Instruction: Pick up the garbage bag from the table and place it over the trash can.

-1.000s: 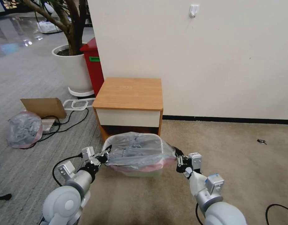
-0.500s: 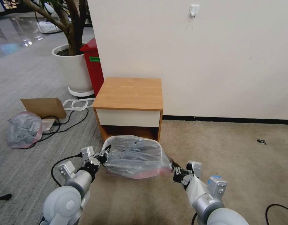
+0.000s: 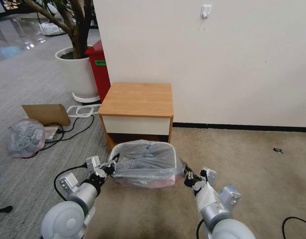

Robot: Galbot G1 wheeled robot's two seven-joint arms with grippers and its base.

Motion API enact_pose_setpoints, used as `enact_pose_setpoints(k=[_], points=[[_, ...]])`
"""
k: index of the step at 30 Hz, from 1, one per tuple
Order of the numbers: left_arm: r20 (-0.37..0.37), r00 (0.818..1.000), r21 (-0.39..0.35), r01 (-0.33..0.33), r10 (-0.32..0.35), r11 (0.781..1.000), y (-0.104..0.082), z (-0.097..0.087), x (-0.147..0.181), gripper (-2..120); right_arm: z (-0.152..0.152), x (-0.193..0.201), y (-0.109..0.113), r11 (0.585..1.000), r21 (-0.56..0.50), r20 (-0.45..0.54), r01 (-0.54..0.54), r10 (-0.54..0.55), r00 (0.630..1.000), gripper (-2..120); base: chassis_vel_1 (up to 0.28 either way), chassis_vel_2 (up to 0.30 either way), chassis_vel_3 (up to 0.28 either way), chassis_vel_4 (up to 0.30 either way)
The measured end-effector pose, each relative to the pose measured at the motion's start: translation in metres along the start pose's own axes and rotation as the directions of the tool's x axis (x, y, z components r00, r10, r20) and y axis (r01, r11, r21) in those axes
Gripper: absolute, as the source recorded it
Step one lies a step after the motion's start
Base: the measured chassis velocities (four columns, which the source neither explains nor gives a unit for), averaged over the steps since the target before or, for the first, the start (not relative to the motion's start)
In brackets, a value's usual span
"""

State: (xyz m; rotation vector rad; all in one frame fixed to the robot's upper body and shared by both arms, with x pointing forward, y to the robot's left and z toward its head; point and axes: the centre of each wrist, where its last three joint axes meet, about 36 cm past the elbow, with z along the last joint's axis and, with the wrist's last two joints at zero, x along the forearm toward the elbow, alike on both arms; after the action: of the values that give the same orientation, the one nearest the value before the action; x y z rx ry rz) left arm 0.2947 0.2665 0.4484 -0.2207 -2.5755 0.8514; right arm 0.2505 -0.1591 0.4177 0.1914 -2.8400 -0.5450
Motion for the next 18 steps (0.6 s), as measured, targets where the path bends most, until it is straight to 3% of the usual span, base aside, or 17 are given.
enact_pose_setpoints(k=[3, 7, 18], points=[[0.0, 1.0, 0.023, 0.007, -0.007, 1.0, 0.003, -0.004, -0.002, 6, 0.015, -0.003, -0.01, 0.993, 0.104, 0.081, 0.053, -0.062, 0.995, 0, 0.0, 0.0, 0.0, 0.0], [-0.002, 1.0, 0.074, 0.012, -0.012, 0.997, 0.004, -0.008, -0.005, 6, 0.024, -0.004, -0.022, 0.971, 0.212, 0.115, 0.113, -0.139, 0.983, 0, 0.0, 0.0, 0.0, 0.0], [-0.004, 1.0, 0.07, 0.016, -0.015, 0.997, 0.004, -0.011, -0.005, 6, 0.034, -0.011, -0.028, 0.954, 0.268, 0.024, 0.132, -0.144, 0.989, 0, 0.0, 0.0, 0.0, 0.0]])
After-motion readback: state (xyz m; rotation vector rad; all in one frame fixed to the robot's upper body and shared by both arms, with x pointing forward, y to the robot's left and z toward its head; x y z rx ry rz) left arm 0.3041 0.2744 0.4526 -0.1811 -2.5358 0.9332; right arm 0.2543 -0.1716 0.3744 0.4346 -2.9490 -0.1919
